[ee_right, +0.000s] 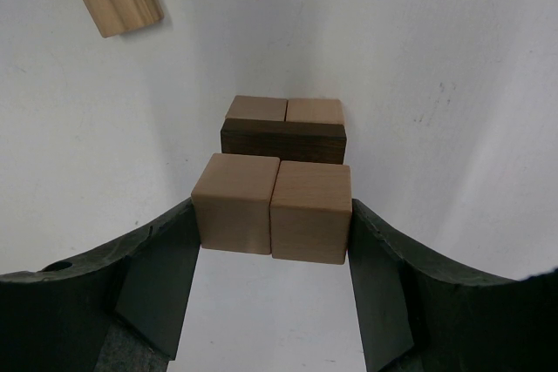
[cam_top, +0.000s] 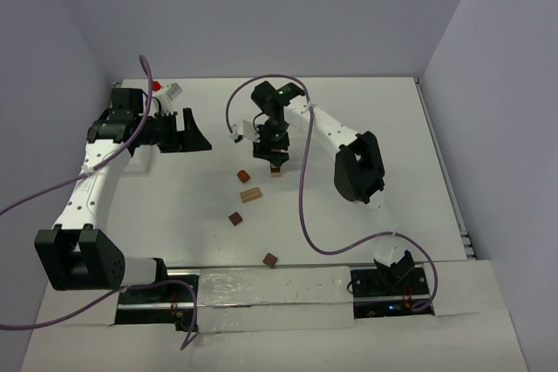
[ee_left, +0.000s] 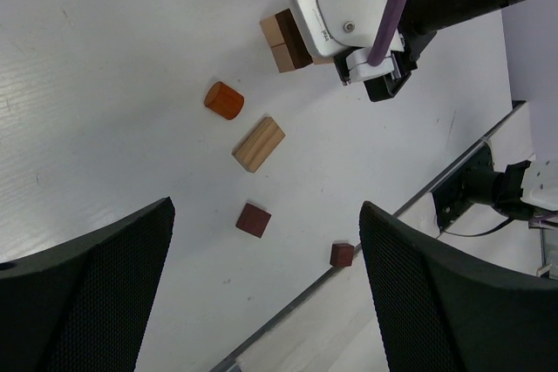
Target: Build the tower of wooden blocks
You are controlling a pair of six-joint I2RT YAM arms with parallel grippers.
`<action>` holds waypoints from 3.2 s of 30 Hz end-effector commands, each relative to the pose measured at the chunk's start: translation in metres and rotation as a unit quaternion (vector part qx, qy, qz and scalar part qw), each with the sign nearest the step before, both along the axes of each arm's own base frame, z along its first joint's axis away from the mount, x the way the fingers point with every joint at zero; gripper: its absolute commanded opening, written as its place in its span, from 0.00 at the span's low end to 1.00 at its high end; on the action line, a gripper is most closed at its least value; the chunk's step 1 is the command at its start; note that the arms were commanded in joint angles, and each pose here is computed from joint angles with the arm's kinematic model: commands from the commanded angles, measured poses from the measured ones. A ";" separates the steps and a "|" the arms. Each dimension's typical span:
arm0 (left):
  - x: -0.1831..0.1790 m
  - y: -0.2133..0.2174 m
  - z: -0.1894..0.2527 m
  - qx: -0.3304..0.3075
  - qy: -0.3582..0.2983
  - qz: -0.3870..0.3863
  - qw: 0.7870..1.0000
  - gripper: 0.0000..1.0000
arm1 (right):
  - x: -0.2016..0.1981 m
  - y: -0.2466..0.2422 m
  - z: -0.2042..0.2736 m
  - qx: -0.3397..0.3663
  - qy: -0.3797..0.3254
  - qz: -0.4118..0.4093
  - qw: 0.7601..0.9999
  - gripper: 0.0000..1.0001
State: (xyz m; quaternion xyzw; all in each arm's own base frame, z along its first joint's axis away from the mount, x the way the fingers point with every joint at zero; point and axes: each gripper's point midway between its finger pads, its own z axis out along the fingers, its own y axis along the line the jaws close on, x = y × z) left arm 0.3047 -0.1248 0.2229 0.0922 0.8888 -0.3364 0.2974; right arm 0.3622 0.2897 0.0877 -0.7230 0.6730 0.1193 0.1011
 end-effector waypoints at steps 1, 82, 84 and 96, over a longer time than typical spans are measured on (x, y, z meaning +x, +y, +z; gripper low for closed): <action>-0.002 -0.001 0.011 -0.008 -0.022 -0.010 1.000 0.93 | 0.008 0.004 0.006 0.006 -0.013 -0.004 1.000 0.36; -0.003 -0.001 0.012 -0.014 -0.017 -0.015 1.000 0.93 | 0.005 0.011 -0.005 0.002 -0.008 -0.005 1.000 0.69; -0.004 -0.001 0.011 -0.014 -0.016 -0.015 1.000 0.93 | 0.004 0.010 -0.006 -0.002 -0.007 -0.004 1.000 0.69; -0.003 -0.001 0.012 -0.016 -0.016 -0.016 1.000 0.93 | 0.004 0.011 -0.007 -0.003 -0.008 -0.002 1.000 0.72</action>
